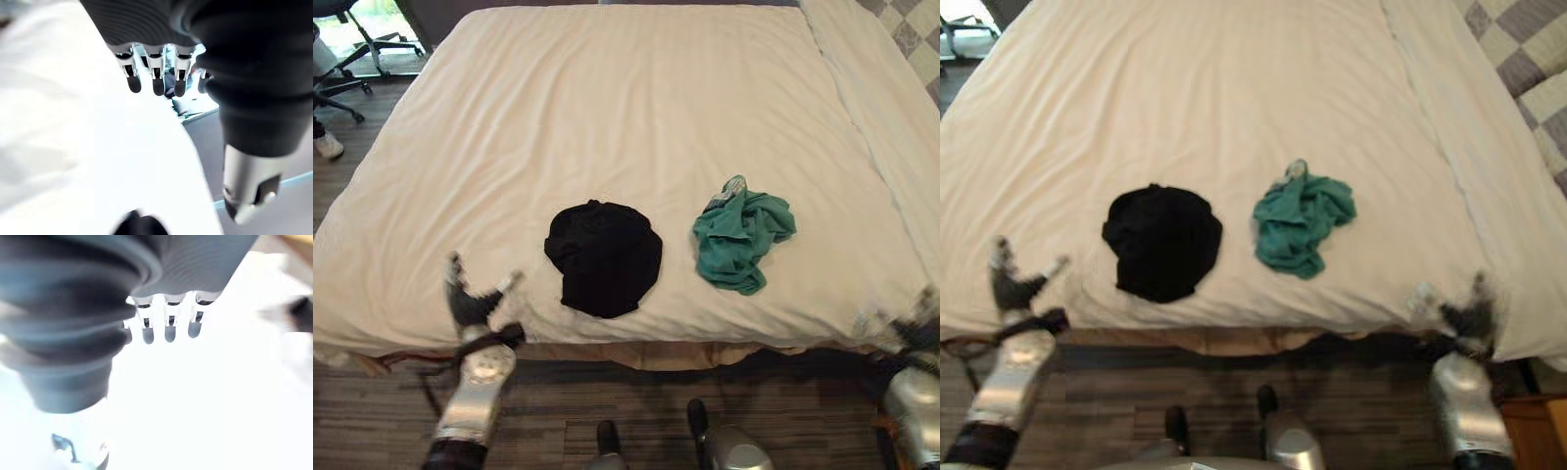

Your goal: Tidy up the quilt and then pick up the clothes from the bed and put them into the laundry hamper.

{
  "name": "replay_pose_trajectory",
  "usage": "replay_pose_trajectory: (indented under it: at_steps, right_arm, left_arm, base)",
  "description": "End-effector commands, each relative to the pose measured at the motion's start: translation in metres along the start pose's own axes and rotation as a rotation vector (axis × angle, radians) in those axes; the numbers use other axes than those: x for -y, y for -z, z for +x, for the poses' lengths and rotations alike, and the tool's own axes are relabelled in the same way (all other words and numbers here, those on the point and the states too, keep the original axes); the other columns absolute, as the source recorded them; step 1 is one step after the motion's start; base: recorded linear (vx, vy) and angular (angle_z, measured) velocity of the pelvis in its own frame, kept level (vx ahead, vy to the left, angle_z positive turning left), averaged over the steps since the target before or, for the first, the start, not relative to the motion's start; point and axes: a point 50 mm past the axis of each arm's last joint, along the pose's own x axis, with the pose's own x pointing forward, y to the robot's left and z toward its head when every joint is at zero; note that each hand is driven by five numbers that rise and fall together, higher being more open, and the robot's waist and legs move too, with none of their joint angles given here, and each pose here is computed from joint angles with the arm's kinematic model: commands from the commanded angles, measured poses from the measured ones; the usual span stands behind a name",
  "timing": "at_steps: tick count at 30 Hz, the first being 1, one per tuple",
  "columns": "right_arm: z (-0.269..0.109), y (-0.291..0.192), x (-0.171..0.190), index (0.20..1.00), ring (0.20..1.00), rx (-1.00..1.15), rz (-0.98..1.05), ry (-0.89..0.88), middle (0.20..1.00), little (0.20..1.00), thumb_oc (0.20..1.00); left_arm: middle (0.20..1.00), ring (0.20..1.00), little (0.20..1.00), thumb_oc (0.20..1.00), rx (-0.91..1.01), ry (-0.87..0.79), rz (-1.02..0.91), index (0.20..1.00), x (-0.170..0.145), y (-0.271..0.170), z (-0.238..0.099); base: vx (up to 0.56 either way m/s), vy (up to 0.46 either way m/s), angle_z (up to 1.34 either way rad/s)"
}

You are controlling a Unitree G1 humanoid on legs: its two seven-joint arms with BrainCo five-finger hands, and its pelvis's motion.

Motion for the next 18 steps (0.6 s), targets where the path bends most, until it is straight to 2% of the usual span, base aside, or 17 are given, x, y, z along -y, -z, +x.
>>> replay_pose_trajectory:
  at_steps: [1, 5, 9, 12, 13, 14, 16, 18]
  right_arm:
    - [0.009, -0.029, 0.005, 1.000, 1.000, 0.086, -0.126, 0.008, 1.000, 1.000, 1.000]
    - [0.013, -0.093, 0.014, 1.000, 1.000, 0.269, -0.125, -0.121, 1.000, 1.000, 1.000]
    - [0.025, -0.109, -0.007, 1.000, 1.000, 0.291, -0.235, -0.211, 1.000, 1.000, 1.000]
    - [0.035, -0.109, -0.035, 1.000, 1.000, 0.267, -0.318, -0.267, 1.000, 1.000, 1.000]
    - [0.041, -0.106, -0.051, 1.000, 1.000, 0.251, -0.347, -0.283, 1.000, 1.000, 1.000]
    - [0.050, -0.109, -0.066, 1.000, 1.000, 0.242, -0.370, -0.288, 1.000, 1.000, 1.000]
    - [0.061, -0.121, -0.079, 1.000, 1.000, 0.249, -0.369, -0.280, 1.000, 1.000, 1.000]
    - [0.081, -0.153, -0.096, 1.000, 1.000, 0.279, -0.348, -0.265, 1.000, 1.000, 1.000]
  left_arm:
    - [1.000, 1.000, 1.000, 1.000, 0.083, 0.009, 0.096, 1.000, -0.030, -0.028, 0.009]
    - [1.000, 1.000, 1.000, 1.000, 0.283, 0.085, 0.127, 1.000, -0.038, -0.084, 0.002]
    - [1.000, 1.000, 1.000, 1.000, 0.284, 0.101, 0.137, 1.000, -0.033, -0.092, 0.013]
    - [1.000, 1.000, 1.000, 1.000, 0.256, 0.176, 0.118, 1.000, -0.013, -0.091, 0.024]
    - [1.000, 1.000, 1.000, 1.000, 0.249, 0.242, 0.098, 1.000, 0.004, -0.090, 0.030]
    - [1.000, 1.000, 1.000, 1.000, 0.285, 0.309, 0.106, 1.000, 0.021, -0.097, 0.038]
    - [1.000, 1.000, 1.000, 1.000, 0.326, 0.340, 0.103, 1.000, 0.035, -0.109, 0.048]
    - [1.000, 1.000, 1.000, 1.000, 0.447, 0.361, 0.076, 1.000, 0.056, -0.143, 0.069]
  base:
    - [0.09, 0.086, 0.13]
    - [0.10, 0.089, 0.12]
    - [0.12, 0.044, 0.10]
    - [0.16, -0.038, 0.06]
    - [0.15, -0.091, 0.08]
    - [0.07, -0.091, 0.05]
    - [-0.16, -0.101, -0.03]
    - [-0.42, -0.185, -0.05]
